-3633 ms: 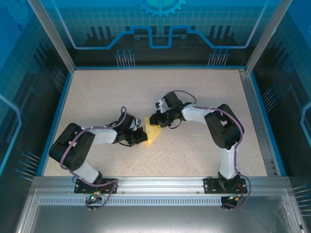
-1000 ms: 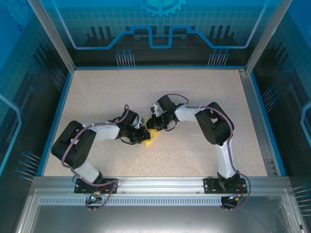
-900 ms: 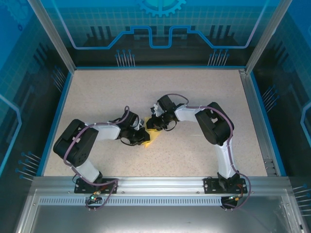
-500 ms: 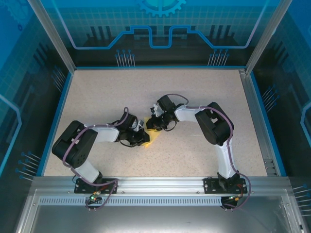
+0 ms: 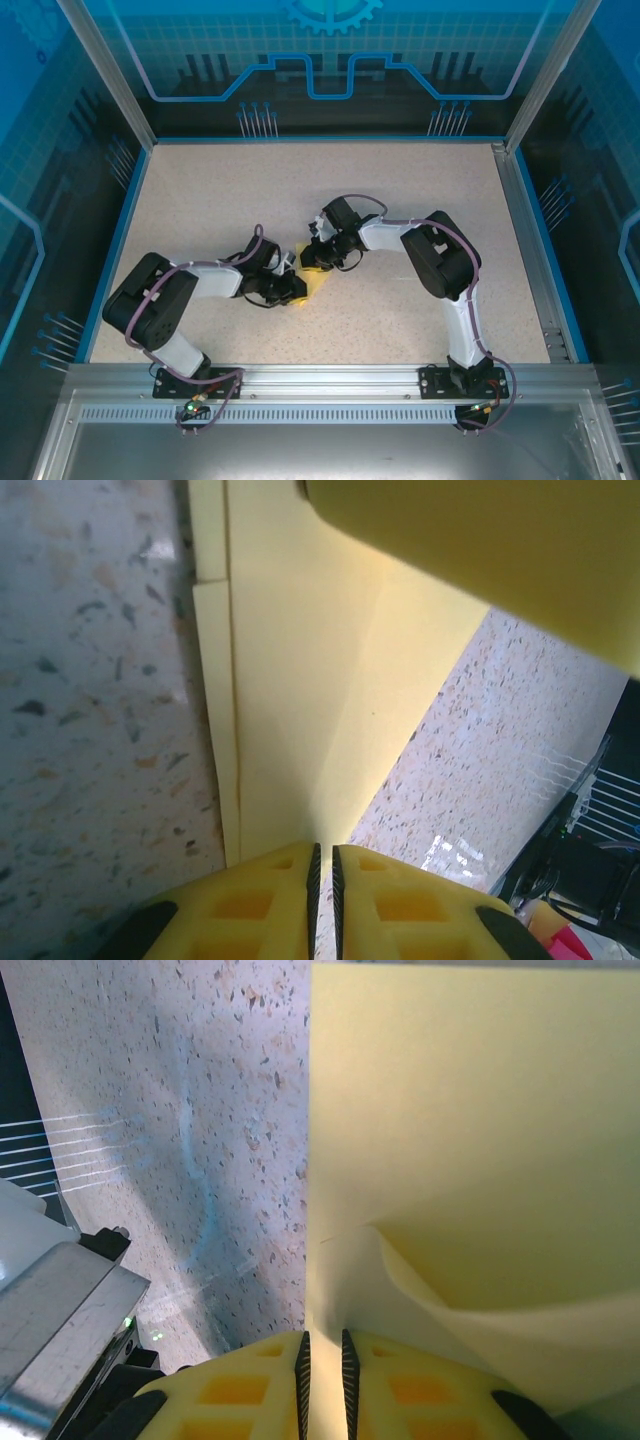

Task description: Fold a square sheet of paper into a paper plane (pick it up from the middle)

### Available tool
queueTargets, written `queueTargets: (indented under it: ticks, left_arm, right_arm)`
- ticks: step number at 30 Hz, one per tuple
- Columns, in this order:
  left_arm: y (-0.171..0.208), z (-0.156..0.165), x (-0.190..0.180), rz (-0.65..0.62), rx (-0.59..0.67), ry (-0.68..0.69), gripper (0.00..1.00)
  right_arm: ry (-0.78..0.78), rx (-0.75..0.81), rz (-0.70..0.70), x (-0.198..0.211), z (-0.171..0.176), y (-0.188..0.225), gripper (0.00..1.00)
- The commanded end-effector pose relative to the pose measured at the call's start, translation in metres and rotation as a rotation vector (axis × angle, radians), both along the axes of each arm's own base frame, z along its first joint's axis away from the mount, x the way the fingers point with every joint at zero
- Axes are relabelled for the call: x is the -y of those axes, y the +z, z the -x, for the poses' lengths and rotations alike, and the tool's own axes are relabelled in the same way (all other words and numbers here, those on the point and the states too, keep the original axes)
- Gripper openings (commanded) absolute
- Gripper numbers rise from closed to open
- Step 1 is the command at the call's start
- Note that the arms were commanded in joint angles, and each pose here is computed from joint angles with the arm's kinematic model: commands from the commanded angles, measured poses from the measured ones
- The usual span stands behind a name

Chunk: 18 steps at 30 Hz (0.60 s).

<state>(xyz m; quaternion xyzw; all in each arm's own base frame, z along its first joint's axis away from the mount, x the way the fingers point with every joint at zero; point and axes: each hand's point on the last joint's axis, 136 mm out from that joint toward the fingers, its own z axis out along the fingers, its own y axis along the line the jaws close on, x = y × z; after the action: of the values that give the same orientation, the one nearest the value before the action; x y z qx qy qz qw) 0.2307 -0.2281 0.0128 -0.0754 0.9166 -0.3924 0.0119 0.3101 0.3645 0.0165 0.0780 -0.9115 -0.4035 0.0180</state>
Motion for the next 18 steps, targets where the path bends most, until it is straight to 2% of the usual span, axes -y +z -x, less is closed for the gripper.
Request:
queueTargets:
  ticks: [1,13,18]
  left_arm:
    - [-0.025,0.067,-0.016,-0.063,-0.243,-0.06,0.16]
    - [-0.024,0.085,-0.023,-0.081,-0.289,-0.1,0.15]
    - [-0.01,0.079,-0.022,-0.075,-0.236,-0.094,0.15]
  right_arm:
    - [-0.015,-0.068,0.138,0.023,0.018,-0.04,0.19]
    - [-0.014,-0.064,0.134,0.023,0.018,-0.039,0.19]
    - [-0.017,-0.066,0.133,0.023,0.019,-0.04,0.19]
